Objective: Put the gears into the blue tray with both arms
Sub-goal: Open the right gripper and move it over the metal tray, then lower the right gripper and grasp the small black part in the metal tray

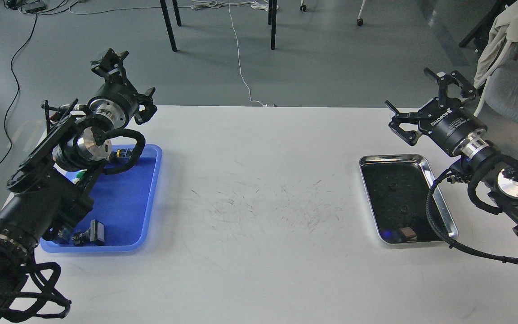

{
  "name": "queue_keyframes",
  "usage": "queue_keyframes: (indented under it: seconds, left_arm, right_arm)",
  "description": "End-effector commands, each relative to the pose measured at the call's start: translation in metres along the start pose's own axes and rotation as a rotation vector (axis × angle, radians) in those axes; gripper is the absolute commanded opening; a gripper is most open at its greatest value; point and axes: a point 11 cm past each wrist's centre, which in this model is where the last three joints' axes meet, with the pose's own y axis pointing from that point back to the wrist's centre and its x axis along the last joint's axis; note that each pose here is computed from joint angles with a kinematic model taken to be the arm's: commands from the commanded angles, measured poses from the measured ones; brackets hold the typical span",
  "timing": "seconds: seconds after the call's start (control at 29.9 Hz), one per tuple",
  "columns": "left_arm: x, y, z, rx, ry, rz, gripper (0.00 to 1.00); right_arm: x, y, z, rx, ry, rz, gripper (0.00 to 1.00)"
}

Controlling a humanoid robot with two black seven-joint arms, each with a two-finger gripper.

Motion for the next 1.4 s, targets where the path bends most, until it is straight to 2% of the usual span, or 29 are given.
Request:
queue_keyframes:
  seconds: [0.0,0.37,0.6,0.74,0.87,1.0,1.1,1.2,1.37]
  left_arm:
    - [0.001,0.000,0.002,-0.007,-0.013,0.000,0.98]
    - [0.000,0.000,0.006,-0.022,-0.014,-0.002,0.98]
    - [0.006,0.001,0.005,-0.010,-0.045,0.006,0.98]
    - [0.006,0.002,0.008,-0.016,-0.049,0.004,0.98]
    - [0.008,0.003,0.016,-0.037,-0.055,-0.001,0.98]
    - [0.005,0.004,0.021,-0.047,-0.061,-0.015,0.98]
    - [0.005,0.004,0.022,-0.049,-0.062,-0.014,0.98]
    - [0.005,0.004,0.022,-0.050,-0.062,-0.014,0.98]
    - [0.007,0.005,0.024,-0.054,-0.067,-0.009,0.98]
  right_arm:
    - [0.000,0.000,0.000,-0.001,0.000,0.001,0.99]
    - [-0.014,-0.002,0.004,-0.045,0.059,-0.039,0.99]
    - [-0.025,-0.004,-0.011,-0.141,0.315,-0.041,0.99]
    - [-0.057,-0.019,-0.007,-0.348,0.637,-0.085,0.99]
    - [-0.072,-0.013,0.020,-0.709,1.051,-0.131,0.99]
    - [-0.047,0.012,0.028,-1.092,1.555,-0.140,0.99]
    - [-0.017,0.028,0.034,-1.315,1.787,-0.153,0.99]
    - [0.010,0.033,0.015,-1.409,1.905,-0.077,0.99]
    - [0.048,0.038,0.014,-1.385,1.930,0.044,0.99]
